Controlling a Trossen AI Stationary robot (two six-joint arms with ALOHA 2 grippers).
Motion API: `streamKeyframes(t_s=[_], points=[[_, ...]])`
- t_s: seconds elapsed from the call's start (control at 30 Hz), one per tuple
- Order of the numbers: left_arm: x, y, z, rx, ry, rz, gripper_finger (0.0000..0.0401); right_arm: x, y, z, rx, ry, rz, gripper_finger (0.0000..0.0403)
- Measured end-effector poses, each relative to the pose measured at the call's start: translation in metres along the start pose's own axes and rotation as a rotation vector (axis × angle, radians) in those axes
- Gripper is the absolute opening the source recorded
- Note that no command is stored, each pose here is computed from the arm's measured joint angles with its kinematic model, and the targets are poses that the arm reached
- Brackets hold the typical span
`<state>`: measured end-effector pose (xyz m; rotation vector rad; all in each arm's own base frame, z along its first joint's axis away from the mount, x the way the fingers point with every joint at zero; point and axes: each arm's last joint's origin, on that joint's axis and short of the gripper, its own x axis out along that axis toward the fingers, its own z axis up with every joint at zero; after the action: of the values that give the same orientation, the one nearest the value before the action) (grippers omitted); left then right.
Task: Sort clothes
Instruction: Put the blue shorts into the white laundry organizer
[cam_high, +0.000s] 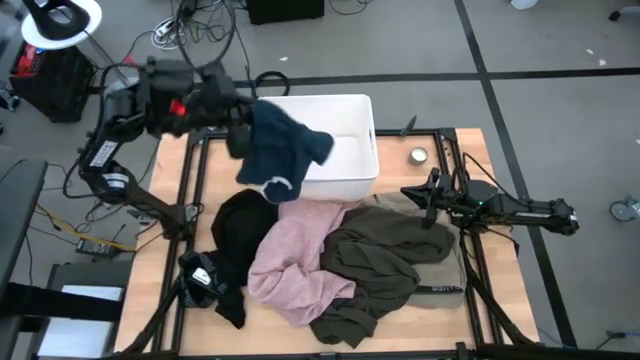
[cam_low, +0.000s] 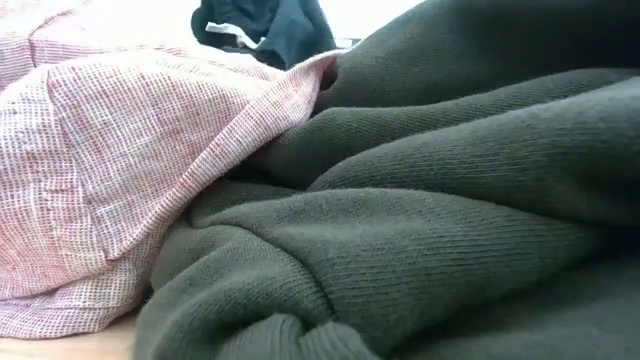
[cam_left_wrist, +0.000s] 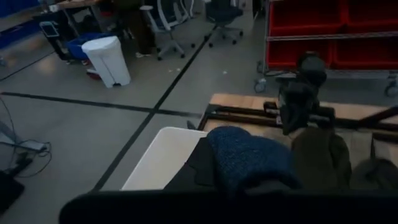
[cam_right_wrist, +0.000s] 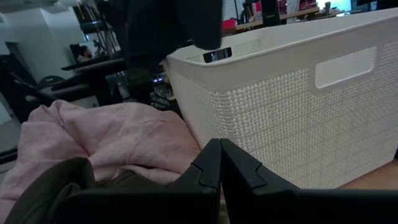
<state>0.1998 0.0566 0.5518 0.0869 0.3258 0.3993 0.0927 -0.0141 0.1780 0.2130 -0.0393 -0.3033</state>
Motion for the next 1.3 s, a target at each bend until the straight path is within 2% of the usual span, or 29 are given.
streamKeyframes(t_s=[0.27,0.43,0.6,0.8,1.03,1.3], points=[[0.051,0.025,0.003,-0.042,-0.039,-0.062,0.0,0.0,0.0,0.0,0.0,-0.001,0.0,0.0007],[0.077,0.034,-0.007,-0.056,0.034,-0.077,0.0,0.0,0.0,0.0,0.001,-0.004,0.0,0.0007],[0.098,0.039,-0.022,-0.005,0.161,-0.083,0.0,0.0,0.0,0.001,0.001,-0.006,0.001,0.0007],[0.128,0.044,-0.053,0.019,0.394,-0.129,0.0,0.0,0.0,0.001,0.002,-0.007,0.001,0.0007],[0.17,0.04,-0.094,-0.02,0.48,-0.166,0.0,0.0,0.0,0.001,0.002,-0.007,0.001,0.0007],[0.208,0.032,-0.155,-0.059,0.585,-0.175,0.0001,0.0,0.0,0.001,0.002,-0.007,0.001,0.0007]])
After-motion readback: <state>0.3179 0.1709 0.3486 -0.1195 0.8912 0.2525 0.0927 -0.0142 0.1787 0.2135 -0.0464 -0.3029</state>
